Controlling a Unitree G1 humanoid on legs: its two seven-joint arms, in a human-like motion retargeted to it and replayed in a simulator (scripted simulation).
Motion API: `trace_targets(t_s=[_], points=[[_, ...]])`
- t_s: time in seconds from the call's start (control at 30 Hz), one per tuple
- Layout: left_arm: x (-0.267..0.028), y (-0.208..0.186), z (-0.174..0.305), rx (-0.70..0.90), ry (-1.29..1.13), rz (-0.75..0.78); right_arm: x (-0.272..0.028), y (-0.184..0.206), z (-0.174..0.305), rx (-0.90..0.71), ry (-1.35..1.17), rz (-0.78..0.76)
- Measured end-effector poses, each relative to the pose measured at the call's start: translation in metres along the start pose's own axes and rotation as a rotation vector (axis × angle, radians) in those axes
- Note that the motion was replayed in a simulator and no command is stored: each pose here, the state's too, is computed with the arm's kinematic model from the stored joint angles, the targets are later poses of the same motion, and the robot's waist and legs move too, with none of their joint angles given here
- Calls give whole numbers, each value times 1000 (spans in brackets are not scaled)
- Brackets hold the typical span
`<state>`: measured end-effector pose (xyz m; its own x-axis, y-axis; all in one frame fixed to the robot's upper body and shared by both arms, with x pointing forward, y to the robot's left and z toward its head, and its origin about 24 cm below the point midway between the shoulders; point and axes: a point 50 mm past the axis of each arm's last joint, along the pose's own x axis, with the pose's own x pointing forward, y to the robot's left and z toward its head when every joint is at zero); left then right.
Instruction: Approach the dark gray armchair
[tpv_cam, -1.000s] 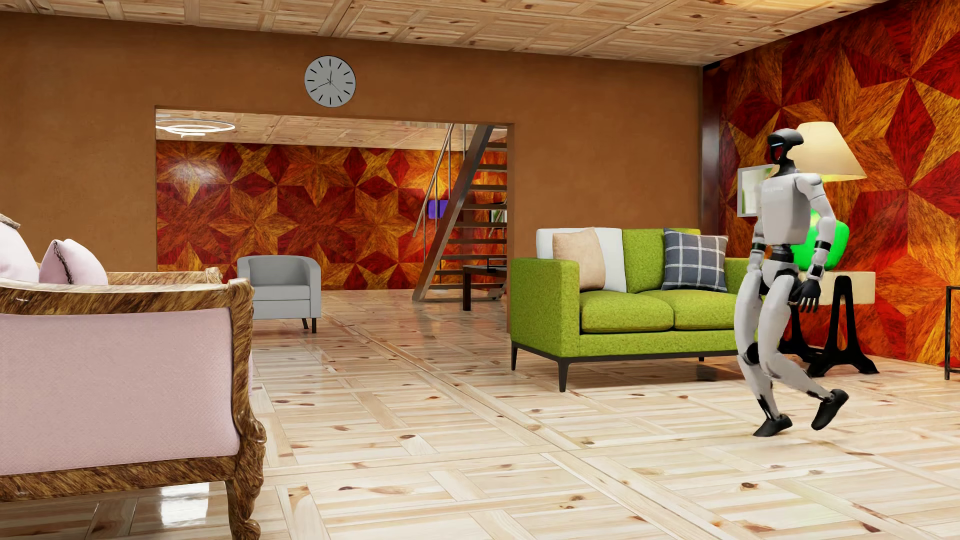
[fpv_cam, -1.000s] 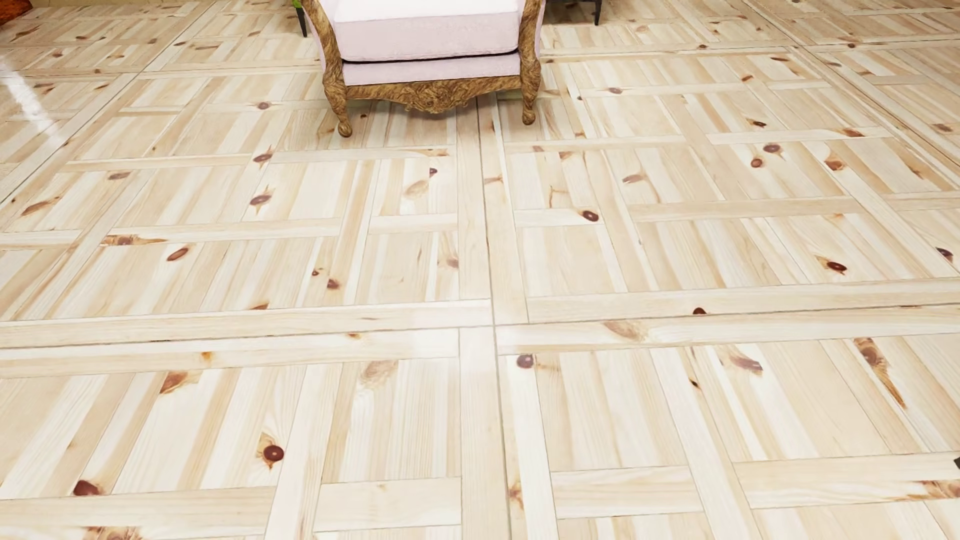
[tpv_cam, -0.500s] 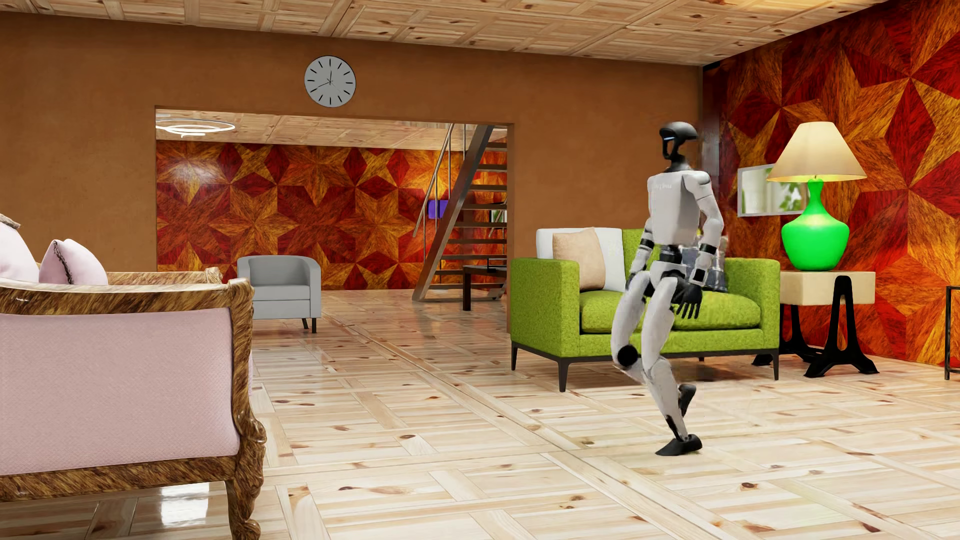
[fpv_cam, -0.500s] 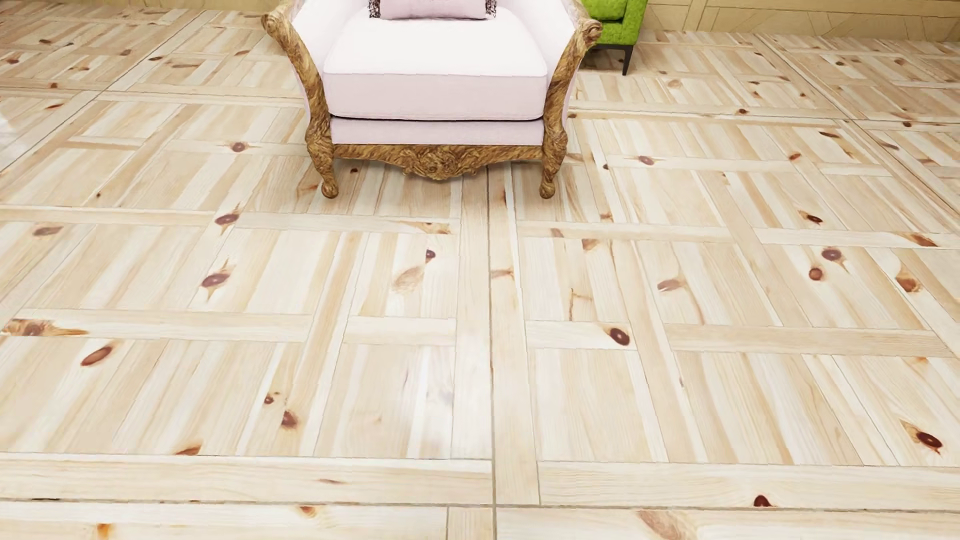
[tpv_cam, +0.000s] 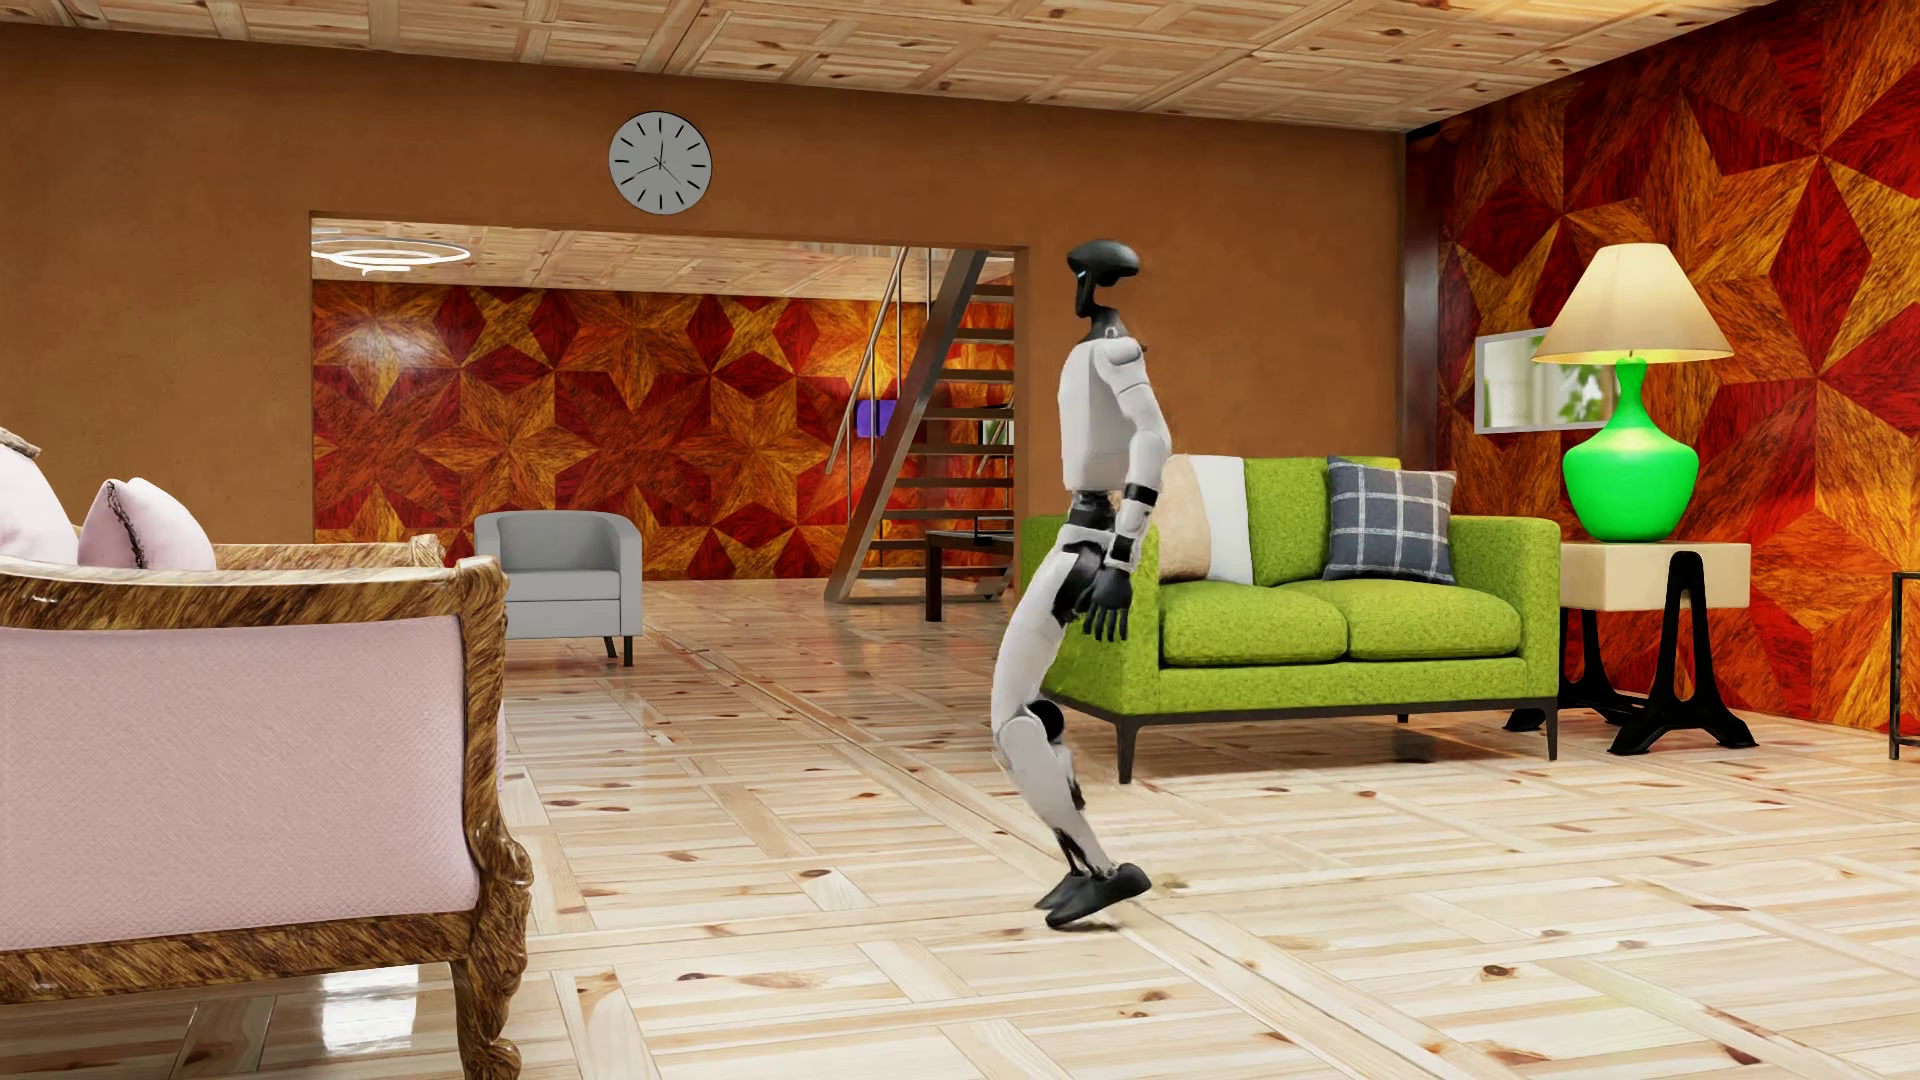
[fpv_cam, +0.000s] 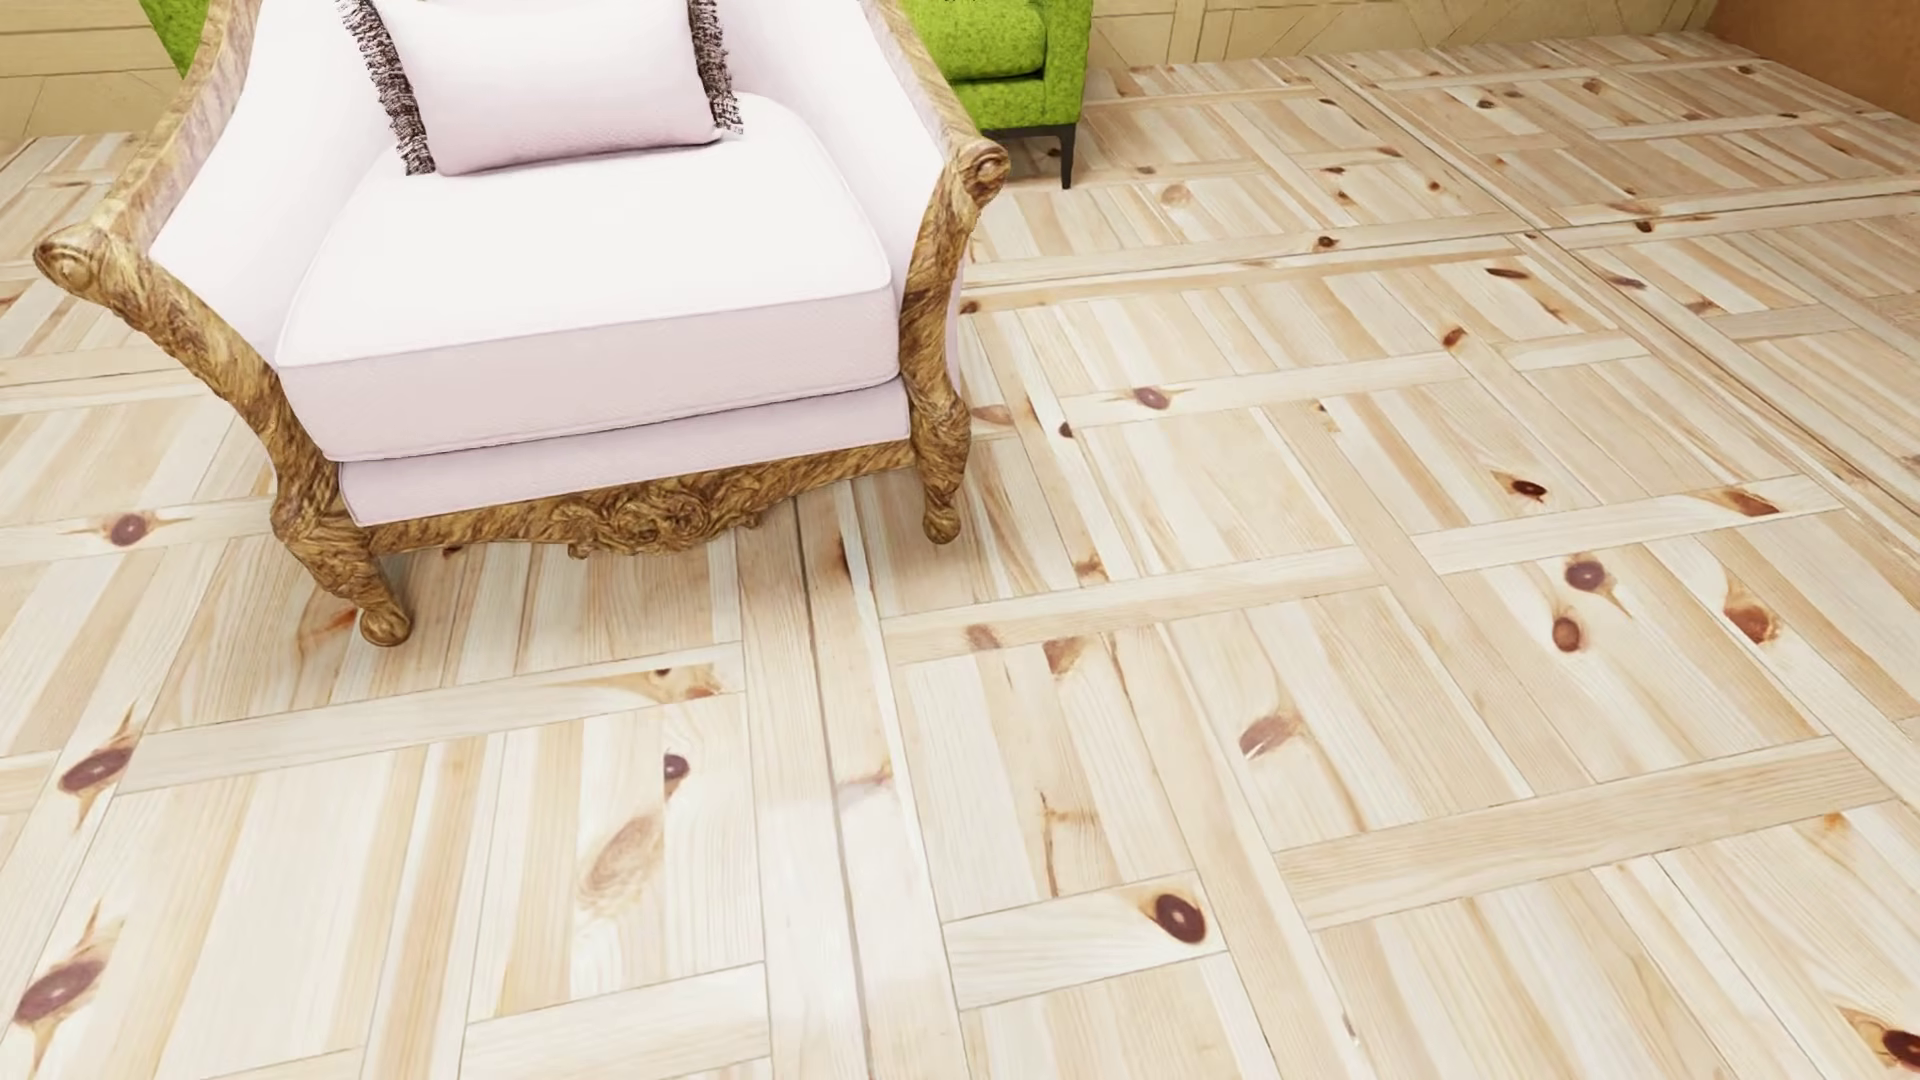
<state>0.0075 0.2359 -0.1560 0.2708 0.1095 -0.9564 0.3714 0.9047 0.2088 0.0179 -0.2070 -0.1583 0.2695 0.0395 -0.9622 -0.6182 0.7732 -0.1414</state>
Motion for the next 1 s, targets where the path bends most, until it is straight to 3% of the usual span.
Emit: trace_targets(t_s=[0.17,0.23,0.33,0.5,0.67,0.8,0.9,1.0], points=[[-17,-15,-47,-35,121,-24,-2,-55,46,42,-176,-156],[-13,-13,-44,4,131,-34,1,-57,55,103,-198,-176],[-5,19,-23,8,81,46,6,-31,75,42,-248,-89],[-3,22,17,-6,-84,58,2,19,16,24,-52,43],[0,36,75,53,-267,82,-21,49,-59,-23,192,134],[1,37,58,31,-204,88,-30,61,-82,-88,286,189],[1,21,34,43,-128,43,-18,51,-54,-92,176,163],[-6,-4,-4,93,-17,-39,2,1,13,-31,-48,12]])
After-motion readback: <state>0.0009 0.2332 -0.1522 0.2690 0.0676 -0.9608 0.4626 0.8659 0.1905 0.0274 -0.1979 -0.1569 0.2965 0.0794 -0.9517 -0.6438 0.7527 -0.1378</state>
